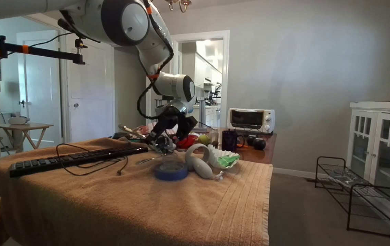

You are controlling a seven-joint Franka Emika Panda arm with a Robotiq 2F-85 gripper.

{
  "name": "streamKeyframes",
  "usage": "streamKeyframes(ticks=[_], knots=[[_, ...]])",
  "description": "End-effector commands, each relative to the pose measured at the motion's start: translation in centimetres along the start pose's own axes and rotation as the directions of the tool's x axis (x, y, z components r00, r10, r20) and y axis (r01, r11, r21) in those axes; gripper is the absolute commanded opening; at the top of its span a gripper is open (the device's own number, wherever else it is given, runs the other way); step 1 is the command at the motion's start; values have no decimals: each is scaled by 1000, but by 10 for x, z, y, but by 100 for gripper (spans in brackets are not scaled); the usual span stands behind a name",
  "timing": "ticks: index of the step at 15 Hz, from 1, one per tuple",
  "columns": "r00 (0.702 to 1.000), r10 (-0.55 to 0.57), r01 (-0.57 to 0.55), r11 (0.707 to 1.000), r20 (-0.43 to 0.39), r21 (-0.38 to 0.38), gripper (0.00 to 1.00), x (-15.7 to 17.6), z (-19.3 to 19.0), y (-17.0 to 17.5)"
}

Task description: Use one silver spoon to place the toy car in the glass cup.

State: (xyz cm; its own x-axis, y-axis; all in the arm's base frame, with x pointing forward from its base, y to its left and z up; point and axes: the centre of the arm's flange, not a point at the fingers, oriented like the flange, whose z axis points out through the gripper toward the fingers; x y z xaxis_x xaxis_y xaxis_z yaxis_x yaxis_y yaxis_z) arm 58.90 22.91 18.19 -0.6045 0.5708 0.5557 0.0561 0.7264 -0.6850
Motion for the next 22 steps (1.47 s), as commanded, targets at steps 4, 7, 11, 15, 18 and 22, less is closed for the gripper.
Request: streamKeyframes(ticks=[4, 7, 11, 15, 18, 22], knots=[[999, -44, 44, 999, -19, -19, 1, -1, 5, -13], [998, -54, 54, 998, -19, -22, 1, -3, 3, -15], [999, -36, 36, 999, -15, -17, 5, -9, 0, -10], [999, -43, 43, 999, -13, -21, 1, -6, -2, -9], [999, -48, 48, 999, -4, -23, 1, -4, -3, -8], [999, -54, 54, 998, 8, -17, 1, 2, -6, -3]])
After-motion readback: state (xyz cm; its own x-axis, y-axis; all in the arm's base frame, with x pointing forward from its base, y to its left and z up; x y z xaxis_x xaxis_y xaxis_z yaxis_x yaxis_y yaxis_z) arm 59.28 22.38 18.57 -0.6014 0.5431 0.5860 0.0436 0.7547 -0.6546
